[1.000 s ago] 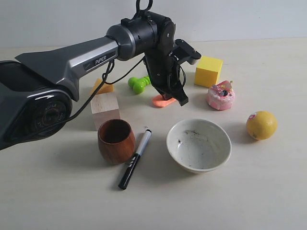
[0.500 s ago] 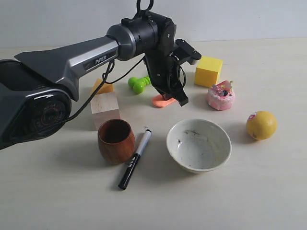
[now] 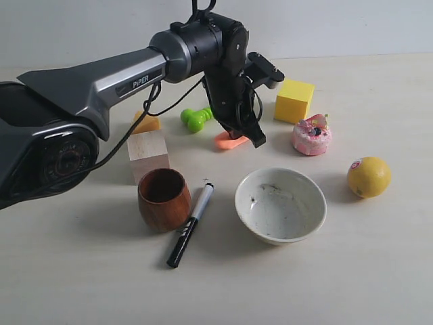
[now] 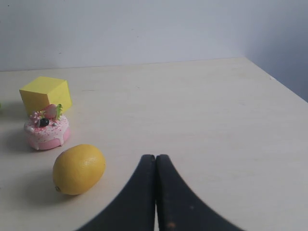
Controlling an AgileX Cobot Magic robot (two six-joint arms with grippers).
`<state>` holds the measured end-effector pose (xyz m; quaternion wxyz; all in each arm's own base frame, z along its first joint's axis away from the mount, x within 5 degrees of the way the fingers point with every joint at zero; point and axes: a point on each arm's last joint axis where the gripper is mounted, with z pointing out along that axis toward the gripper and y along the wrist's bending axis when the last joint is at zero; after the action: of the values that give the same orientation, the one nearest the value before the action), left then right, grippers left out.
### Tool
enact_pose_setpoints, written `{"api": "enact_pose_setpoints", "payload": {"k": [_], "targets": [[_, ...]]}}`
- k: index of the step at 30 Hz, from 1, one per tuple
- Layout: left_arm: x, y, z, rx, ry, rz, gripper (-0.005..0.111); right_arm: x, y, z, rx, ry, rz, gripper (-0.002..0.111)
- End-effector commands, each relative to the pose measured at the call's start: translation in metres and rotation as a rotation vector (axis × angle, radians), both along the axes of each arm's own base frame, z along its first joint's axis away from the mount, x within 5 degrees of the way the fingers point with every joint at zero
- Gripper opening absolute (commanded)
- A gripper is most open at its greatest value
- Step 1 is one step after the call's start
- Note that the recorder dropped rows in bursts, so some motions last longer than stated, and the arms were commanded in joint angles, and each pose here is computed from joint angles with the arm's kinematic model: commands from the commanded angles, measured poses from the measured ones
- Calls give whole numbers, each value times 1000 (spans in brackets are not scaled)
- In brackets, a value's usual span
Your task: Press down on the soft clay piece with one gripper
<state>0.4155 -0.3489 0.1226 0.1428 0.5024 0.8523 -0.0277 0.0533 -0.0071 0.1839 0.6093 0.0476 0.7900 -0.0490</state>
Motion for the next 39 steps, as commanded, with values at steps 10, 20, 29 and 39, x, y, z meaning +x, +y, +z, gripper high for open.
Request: {"api": "enact_pose_setpoints", "payload": {"k": [10,20,29,39], "targets": [[-2,0,12,-19,-17,6,0,0,0,-1,-4,-4,-1,0],[-3,1,1,-18,-15,7,0,0,0,-1,-4,-4,-1,0],[-2,0,2,-30,-25,10,10,0,0,-1,-4,-4,-1,0],[-2,0,2,-30,-22,16,31,0,0,-1,-4,-4,-1,0]]}}
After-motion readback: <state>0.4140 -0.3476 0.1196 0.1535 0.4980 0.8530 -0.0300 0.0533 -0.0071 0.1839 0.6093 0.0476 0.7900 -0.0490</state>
